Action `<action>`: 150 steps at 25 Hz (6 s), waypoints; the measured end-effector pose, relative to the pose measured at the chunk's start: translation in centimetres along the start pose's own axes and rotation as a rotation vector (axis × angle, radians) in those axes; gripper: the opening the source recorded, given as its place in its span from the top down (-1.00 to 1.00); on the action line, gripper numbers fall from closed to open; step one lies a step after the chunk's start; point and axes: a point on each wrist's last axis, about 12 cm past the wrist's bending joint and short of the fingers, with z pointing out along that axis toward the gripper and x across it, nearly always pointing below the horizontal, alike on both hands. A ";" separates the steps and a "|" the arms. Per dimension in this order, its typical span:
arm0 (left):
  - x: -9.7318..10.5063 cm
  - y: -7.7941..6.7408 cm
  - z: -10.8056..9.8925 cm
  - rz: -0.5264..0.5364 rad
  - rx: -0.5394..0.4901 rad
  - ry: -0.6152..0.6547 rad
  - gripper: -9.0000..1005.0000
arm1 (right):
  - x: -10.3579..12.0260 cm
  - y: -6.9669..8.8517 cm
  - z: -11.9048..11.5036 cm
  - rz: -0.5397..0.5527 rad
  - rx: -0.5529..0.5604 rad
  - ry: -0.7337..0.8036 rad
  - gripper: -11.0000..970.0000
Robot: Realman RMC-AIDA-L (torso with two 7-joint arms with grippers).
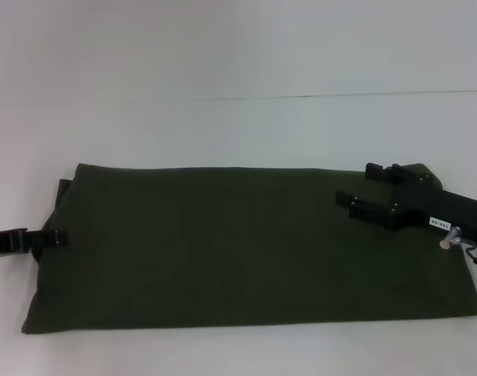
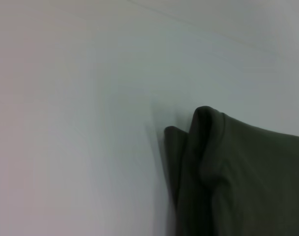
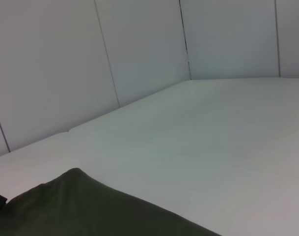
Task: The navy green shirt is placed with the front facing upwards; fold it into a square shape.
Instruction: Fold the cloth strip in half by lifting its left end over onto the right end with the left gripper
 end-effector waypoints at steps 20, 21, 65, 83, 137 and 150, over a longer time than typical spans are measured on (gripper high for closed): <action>0.1 -1.3 1.1 0.010 0.065 0.041 -0.63 | 0.0 -0.1 -0.1 0.005 0.006 0.002 -0.83; 0.1 -1.4 1.1 0.011 0.069 0.043 -0.63 | 0.0 -0.1 -0.1 0.005 0.006 0.001 -0.83; -1.3 -2.6 1.2 0.074 0.083 0.016 0.87 | 0.0 0.1 0.1 0.008 -0.007 0.000 -0.83; -2.1 -0.9 -2.6 0.071 0.048 -0.079 0.83 | -0.8 1.6 3.1 -0.023 -0.094 0.024 -0.83; -1.1 -15.3 6.3 0.036 0.715 -0.232 0.71 | 3.1 1.9 -0.6 0.021 -0.036 0.027 -0.83; -0.1 -17.1 8.6 0.014 0.746 -0.251 0.68 | 4.4 1.0 -4.1 0.060 0.070 -0.011 -0.83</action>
